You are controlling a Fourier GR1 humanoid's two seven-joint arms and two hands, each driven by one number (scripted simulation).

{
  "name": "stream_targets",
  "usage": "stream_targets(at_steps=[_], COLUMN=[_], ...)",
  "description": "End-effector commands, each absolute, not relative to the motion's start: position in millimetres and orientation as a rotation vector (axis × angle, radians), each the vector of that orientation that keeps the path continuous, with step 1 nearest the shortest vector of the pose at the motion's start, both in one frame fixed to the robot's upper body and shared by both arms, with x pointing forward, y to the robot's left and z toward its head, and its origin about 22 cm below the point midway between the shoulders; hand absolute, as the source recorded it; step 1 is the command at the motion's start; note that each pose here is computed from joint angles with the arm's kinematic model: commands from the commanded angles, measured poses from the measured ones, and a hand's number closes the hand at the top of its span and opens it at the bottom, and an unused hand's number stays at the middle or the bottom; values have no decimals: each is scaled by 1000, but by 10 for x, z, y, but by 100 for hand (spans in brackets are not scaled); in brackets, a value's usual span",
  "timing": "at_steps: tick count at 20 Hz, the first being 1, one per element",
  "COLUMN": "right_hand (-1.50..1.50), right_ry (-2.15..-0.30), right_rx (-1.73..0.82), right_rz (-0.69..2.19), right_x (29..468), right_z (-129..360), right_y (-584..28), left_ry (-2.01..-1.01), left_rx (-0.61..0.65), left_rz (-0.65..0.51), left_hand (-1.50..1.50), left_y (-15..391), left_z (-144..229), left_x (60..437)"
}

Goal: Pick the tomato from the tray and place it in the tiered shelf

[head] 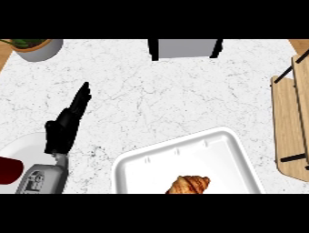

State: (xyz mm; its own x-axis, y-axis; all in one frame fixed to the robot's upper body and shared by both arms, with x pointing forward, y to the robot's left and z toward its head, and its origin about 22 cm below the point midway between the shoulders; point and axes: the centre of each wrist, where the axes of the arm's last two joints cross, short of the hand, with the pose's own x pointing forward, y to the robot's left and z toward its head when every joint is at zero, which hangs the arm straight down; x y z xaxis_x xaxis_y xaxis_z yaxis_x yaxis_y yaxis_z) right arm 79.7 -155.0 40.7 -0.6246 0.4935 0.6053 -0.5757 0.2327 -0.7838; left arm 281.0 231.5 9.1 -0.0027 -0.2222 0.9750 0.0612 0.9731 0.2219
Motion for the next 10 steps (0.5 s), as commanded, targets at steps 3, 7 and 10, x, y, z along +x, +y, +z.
stream_targets(at_steps=[3, 7, 10], right_hand=[150, 150, 150], right_ry=[-1932, -2050, -2097], right_rx=[39, -9, -70], right_rz=[1384, 1261, 1227], right_x=[942, 999, 1064], right_z=[986, 1287, 1424], right_y=[-1808, -1942, -2051], left_ry=[-1561, -1558, -1560], left_rx=[153, 164, 155], left_rz=[-211, -194, -194], left_hand=[0, 0, 0], left_y=[2372, 2396, 2397], left_z=[97, 81, 72], left_x=[2792, 2776, 2749])
